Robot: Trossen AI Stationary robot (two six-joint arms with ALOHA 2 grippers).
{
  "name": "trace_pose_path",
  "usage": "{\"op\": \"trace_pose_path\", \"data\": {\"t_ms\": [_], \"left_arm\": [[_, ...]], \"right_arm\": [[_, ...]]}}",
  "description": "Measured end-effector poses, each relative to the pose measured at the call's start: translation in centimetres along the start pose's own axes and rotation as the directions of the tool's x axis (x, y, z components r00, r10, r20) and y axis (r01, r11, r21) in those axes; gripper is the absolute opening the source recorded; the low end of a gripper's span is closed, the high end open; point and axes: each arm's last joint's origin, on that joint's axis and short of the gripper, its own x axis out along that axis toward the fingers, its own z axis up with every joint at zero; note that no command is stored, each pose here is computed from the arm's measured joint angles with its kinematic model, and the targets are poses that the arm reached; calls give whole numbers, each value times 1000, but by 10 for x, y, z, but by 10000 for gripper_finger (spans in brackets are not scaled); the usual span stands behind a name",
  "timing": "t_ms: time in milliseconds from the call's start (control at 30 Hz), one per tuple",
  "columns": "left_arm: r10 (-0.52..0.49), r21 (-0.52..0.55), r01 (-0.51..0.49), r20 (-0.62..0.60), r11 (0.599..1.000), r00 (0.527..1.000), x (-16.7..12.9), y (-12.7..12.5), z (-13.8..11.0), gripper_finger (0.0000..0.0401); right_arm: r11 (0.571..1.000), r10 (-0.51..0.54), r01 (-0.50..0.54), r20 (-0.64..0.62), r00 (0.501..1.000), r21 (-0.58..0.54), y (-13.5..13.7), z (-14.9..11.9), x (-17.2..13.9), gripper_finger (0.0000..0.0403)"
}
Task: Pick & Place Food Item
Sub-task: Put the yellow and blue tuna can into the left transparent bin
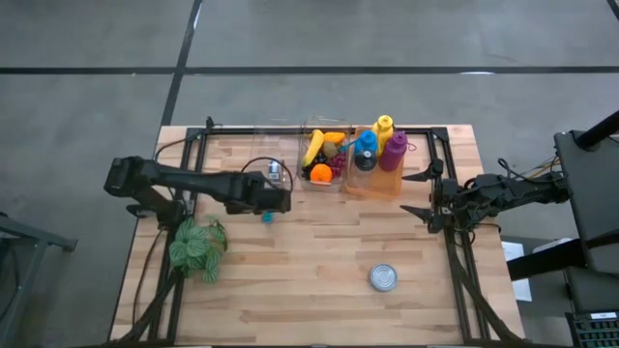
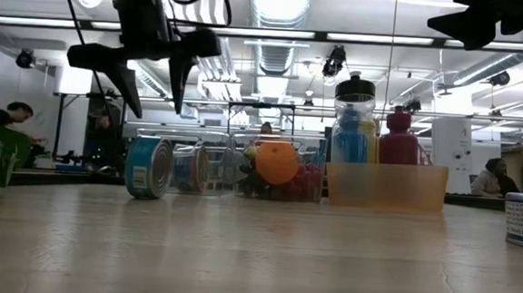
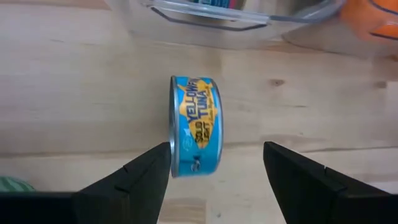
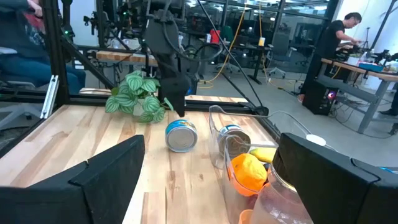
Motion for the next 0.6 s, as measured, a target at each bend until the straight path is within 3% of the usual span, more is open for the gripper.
{"op": "trace_pose_path", "data": {"t_ms": [600], "left_arm": [[86,-9,-86,-16,996,996,31,-5,-1,260]], "right_arm": [[1000,0,0,0,1000,1,0,0,0,371]]}}
